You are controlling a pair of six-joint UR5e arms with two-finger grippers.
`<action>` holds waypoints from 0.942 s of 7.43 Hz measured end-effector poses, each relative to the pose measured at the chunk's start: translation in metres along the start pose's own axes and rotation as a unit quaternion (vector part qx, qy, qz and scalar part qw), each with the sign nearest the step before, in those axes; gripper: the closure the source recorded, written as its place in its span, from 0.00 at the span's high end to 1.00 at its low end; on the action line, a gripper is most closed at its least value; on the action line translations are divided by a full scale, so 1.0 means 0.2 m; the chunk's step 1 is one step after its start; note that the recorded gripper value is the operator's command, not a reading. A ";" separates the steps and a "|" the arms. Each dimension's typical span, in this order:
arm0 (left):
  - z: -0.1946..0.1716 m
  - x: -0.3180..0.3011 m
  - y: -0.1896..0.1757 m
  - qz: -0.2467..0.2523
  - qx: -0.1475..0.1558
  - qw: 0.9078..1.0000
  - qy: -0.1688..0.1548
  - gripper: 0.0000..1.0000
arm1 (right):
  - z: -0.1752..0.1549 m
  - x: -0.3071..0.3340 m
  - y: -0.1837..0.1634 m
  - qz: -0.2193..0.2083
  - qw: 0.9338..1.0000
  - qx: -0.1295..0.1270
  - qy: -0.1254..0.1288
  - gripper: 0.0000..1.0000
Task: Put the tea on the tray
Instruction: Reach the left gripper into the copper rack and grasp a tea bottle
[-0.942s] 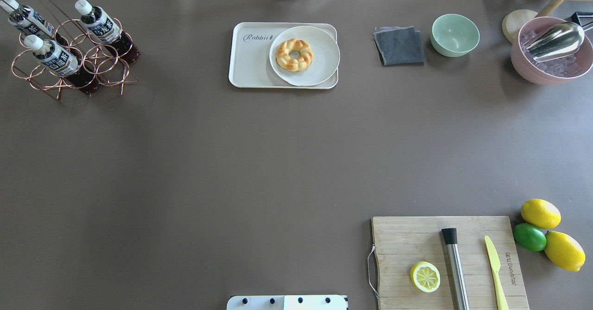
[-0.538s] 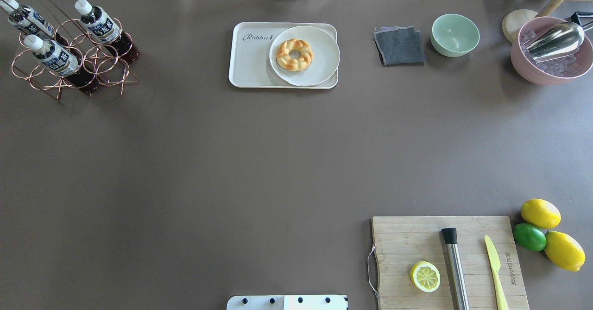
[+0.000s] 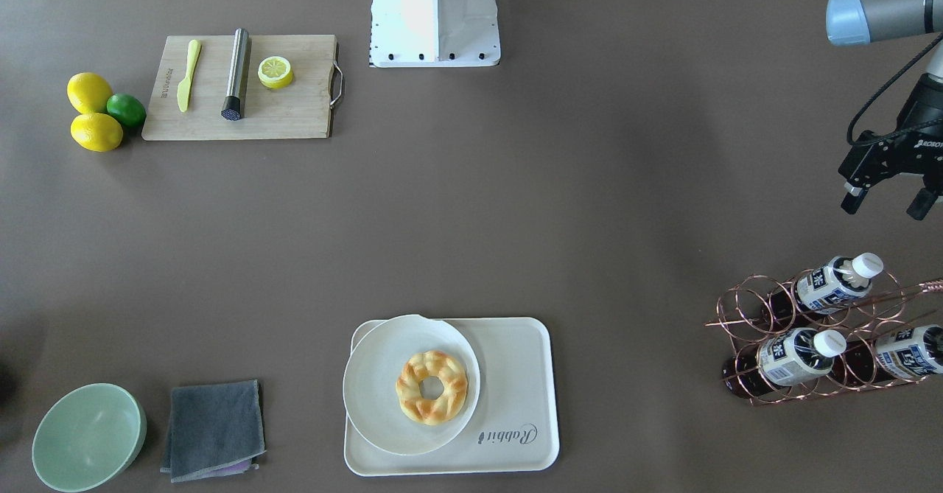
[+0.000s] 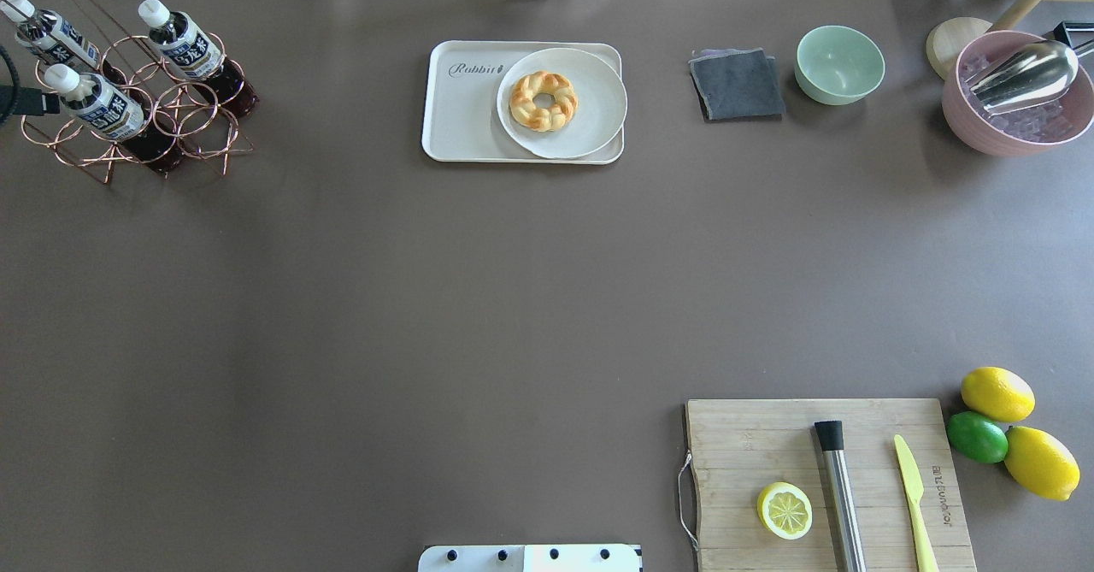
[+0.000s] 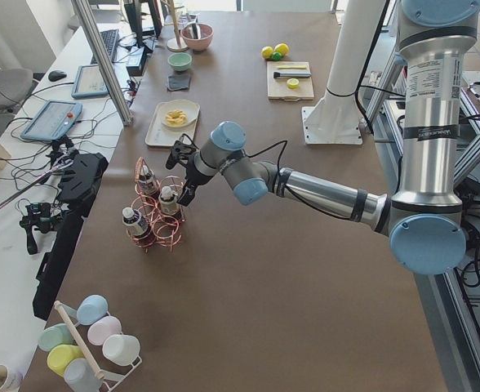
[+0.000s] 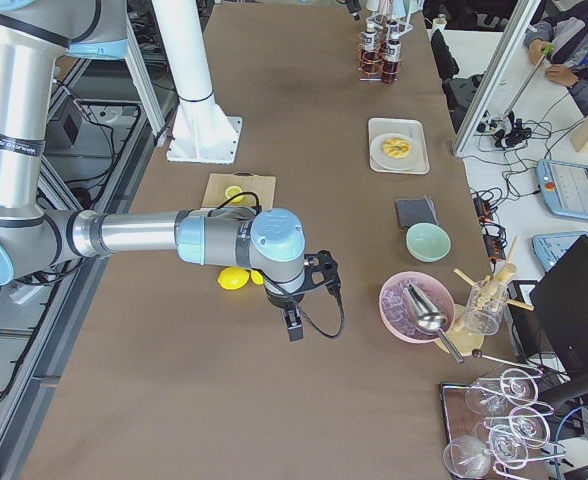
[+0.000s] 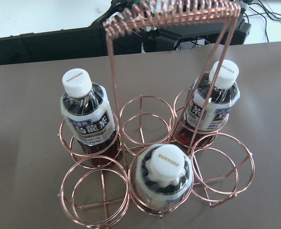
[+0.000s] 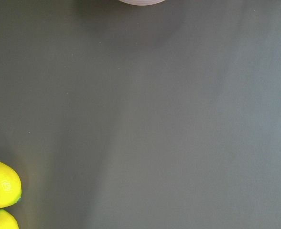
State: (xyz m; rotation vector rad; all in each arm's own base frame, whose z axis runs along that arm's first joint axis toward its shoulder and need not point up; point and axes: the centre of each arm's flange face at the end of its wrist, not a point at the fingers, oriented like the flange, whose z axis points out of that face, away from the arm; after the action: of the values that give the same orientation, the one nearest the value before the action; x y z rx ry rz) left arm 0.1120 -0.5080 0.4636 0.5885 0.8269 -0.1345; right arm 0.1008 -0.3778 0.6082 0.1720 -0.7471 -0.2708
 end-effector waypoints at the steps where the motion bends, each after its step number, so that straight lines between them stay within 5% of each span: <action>1: 0.08 0.07 -0.03 -0.005 0.009 1.000 -0.001 0.93 | 0.00 -0.01 -0.01 -0.003 1.000 0.000 0.000 0.99; 6: 0.28 0.07 -0.10 0.012 0.031 0.999 0.006 0.83 | -0.03 -0.06 -0.05 -0.007 1.000 0.002 0.010 0.99; 7: 0.30 0.06 -0.10 0.020 0.028 0.999 0.003 0.69 | -0.03 -0.06 -0.05 -0.002 1.000 0.002 0.013 0.99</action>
State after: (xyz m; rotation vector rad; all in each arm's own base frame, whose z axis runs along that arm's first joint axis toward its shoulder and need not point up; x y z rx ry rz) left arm 0.1532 -0.5561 0.4781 0.6584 0.8196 -0.1205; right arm 0.0947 -0.3834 0.5928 0.1803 -0.7218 -0.2701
